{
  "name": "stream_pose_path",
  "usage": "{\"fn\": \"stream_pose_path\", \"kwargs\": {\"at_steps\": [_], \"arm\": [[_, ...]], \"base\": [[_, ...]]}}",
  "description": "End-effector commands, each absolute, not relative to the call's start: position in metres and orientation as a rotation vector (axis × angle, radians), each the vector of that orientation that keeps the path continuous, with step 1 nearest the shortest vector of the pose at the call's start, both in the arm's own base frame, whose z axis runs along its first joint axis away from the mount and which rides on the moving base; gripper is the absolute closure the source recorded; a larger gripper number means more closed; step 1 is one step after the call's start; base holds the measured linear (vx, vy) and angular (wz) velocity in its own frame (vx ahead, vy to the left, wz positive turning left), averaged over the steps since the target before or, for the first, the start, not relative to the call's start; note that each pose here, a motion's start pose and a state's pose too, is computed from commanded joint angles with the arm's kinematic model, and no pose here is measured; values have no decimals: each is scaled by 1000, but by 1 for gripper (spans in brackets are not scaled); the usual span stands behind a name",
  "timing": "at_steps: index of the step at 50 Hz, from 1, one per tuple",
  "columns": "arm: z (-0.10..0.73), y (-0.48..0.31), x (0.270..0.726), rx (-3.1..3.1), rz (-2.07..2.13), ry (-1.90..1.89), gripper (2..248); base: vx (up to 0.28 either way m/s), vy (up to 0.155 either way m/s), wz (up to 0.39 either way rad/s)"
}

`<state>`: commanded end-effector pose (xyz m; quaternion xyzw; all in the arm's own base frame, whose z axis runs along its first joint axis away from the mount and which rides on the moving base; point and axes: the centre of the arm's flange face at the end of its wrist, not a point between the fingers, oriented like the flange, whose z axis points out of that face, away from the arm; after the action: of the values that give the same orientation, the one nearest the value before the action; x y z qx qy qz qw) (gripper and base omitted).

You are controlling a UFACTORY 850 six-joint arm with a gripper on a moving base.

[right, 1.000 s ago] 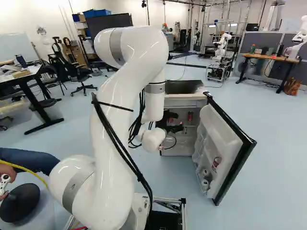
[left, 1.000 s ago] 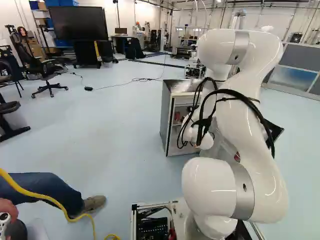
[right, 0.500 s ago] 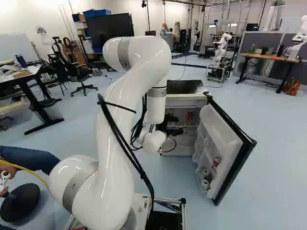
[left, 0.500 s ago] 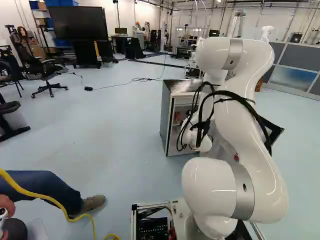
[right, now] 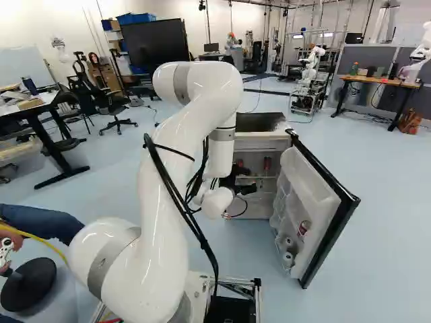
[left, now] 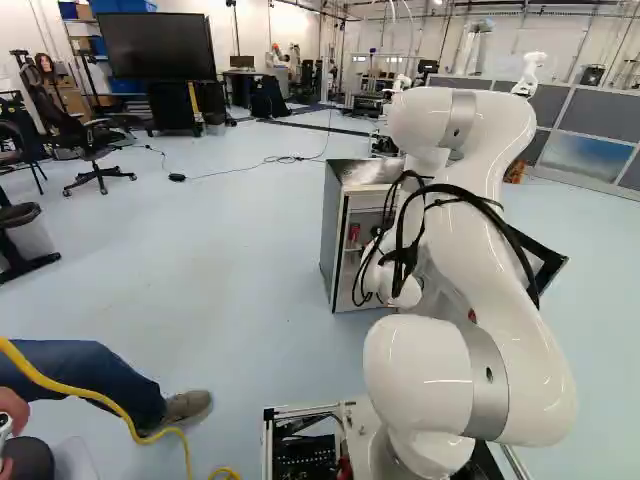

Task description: Grab a drink from the fridge

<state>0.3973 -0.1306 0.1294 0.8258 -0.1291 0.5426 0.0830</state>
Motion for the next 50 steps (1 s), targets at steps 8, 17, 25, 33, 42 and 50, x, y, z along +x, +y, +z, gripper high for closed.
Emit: {"fn": "stream_pose_path", "kwargs": {"at_steps": [8,17,25,33,42,50], "arm": [[129,-131,397,2466,1620,-386,3],[129,-131,397,2466,1620,-386,3],[129,-131,397,2466,1620,-386,3],[129,-131,397,2466,1620,-386,3],[129,-131,397,2466,1620,-386,3],[129,-131,397,2466,1620,-386,3]], "base": [[0,0,0],[0,0,0],[-1,1,-5],[-8,9,-1],[25,-1,-3],[45,0,-4]]}}
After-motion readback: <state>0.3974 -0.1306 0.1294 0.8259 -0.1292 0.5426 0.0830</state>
